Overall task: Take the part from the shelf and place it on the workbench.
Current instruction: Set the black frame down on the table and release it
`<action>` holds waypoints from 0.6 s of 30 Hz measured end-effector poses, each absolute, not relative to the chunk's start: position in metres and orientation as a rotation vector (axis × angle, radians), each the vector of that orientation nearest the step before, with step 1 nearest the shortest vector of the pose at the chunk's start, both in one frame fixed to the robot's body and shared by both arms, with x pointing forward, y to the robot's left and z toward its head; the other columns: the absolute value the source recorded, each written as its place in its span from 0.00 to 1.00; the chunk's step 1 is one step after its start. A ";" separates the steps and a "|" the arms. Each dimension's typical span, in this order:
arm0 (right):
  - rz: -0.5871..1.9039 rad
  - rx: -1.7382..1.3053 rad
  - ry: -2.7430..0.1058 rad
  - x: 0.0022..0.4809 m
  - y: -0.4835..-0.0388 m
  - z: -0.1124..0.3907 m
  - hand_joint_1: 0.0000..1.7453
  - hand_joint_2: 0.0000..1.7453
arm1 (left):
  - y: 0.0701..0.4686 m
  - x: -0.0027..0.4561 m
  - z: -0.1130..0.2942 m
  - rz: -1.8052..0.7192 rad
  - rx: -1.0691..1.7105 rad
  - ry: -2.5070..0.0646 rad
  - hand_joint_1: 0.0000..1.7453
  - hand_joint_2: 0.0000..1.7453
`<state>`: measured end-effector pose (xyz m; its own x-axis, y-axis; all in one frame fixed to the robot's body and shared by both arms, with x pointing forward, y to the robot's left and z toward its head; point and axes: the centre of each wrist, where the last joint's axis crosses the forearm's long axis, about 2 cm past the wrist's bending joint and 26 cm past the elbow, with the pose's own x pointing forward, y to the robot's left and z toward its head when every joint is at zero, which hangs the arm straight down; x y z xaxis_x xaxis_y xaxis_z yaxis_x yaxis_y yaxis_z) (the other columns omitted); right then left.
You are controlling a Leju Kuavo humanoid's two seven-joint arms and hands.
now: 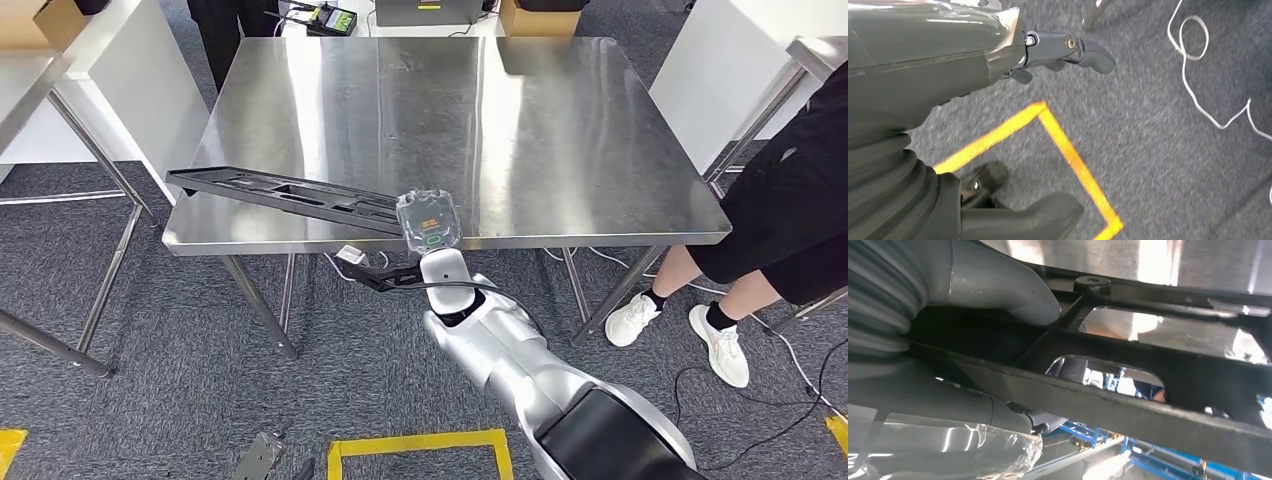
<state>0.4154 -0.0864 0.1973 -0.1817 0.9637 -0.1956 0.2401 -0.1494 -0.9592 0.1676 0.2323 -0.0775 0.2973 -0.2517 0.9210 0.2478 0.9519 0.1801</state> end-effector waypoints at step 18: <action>1.462 -1.525 -1.181 0.423 -0.113 0.181 1.00 1.00 | 0.226 0.171 -0.076 -0.356 -0.017 -1.212 0.00 1.00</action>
